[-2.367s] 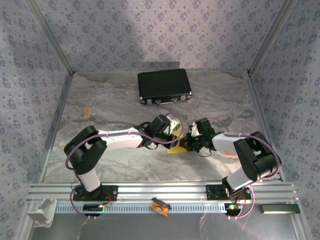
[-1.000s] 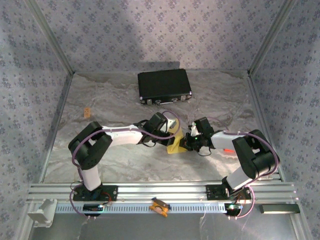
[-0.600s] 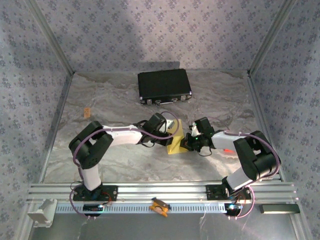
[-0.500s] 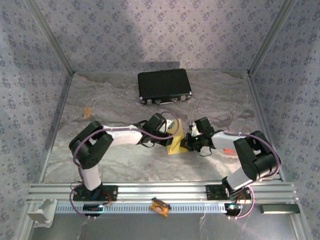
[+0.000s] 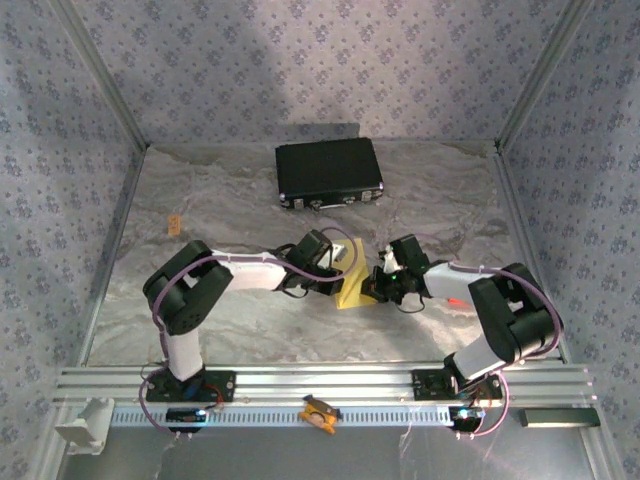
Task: Fold a paper plane with a square sheet of paper (pick it up from the middle)
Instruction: Fold the triangle a second time at the center of the table.
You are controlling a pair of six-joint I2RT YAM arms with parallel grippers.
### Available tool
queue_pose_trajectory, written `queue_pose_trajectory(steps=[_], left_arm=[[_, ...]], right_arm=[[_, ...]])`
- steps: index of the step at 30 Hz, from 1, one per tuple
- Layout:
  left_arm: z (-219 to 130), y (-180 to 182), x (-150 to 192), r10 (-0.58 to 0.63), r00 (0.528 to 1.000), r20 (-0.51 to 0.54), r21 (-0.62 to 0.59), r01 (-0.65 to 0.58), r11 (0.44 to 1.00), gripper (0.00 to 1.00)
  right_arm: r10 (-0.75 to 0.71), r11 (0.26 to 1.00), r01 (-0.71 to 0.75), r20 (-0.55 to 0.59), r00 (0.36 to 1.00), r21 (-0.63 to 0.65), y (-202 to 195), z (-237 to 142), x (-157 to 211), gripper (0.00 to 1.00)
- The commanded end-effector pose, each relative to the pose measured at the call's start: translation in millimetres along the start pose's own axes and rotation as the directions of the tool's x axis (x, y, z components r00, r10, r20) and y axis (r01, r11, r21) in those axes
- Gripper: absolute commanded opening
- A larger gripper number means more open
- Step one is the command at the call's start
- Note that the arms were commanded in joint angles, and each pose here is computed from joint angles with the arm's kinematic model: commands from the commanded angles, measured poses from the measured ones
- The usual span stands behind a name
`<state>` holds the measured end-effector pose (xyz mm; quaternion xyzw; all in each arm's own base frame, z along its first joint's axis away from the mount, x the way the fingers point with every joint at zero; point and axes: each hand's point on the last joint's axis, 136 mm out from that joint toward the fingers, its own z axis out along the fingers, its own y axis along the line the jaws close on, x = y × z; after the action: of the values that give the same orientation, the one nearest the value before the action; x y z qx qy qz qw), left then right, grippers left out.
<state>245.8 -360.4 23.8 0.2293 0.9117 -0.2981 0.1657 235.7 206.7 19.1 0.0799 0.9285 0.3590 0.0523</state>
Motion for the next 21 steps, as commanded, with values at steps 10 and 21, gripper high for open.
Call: queue_pose_trajectory(steps=[10, 21], left_arm=[[1.3, 2.8, 3.4, -0.029, 1.0, 0.004, 0.017, 0.028, 0.999, 0.05], [-0.1, -0.5, 0.0, -0.028, 1.0, 0.01, 0.027, 0.028, 0.999, 0.05]], right_arm=[[-0.05, 0.999, 0.05, 0.045, 0.998, 0.001, 14.0, -12.4, -5.4, 0.14], [-0.018, 1.0, 0.018, 0.028, 0.999, 0.011, 13.0, -8.7, -4.1, 0.15]])
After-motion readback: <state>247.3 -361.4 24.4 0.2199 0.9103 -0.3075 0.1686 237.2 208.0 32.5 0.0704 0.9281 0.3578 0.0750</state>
